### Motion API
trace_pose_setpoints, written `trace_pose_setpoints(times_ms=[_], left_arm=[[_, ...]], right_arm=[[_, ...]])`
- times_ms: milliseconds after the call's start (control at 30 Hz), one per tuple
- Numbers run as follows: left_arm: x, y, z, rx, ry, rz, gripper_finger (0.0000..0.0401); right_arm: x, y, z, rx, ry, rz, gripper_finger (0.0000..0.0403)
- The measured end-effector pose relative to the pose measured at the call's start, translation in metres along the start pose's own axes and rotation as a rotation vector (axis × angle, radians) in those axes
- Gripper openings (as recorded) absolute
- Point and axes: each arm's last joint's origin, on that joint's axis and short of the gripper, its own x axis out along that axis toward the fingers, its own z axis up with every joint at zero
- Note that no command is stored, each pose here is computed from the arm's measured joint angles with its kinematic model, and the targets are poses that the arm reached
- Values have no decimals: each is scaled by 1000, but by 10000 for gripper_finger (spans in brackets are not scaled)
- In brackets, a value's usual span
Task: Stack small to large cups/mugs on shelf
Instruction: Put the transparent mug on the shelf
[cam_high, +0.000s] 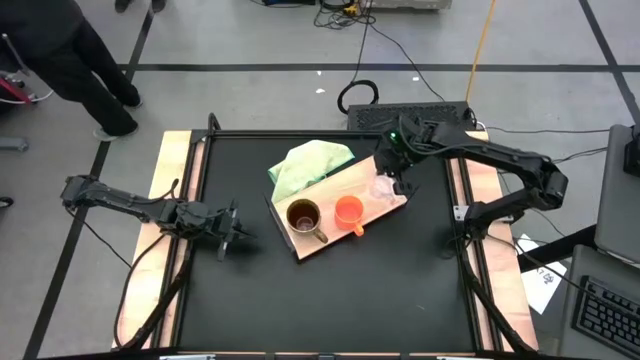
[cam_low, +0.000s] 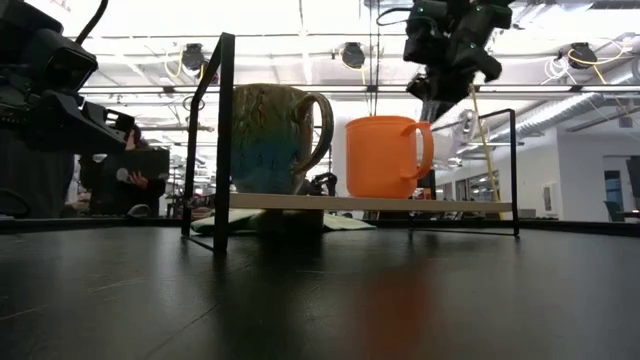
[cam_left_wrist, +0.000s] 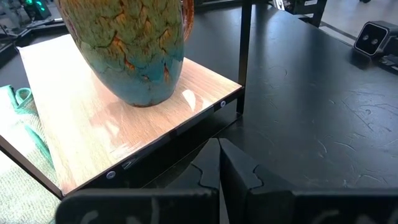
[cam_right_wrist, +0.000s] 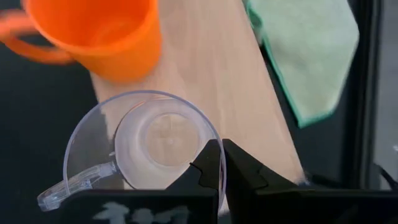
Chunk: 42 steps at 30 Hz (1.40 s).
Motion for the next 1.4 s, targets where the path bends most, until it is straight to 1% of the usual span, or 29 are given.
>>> trace_pose_setpoints(times_ms=[133,400,800,967,1400], left_arm=[[0,0,0,0,0,0,5],[0,0,0,0,1,0,5],[0,0,0,-2,1,0,5],[0,0,0,-4,5,0,5],[0,0,0,-4,4,0,5]], right_arm=[[1,-3,6,8,-9,63,0],[16,-9,7,33,59,118,0],[22,-12,9,39,59,104,0],[23,-11,8,42,125,35,0],[26,2,16,49,134,66,0]])
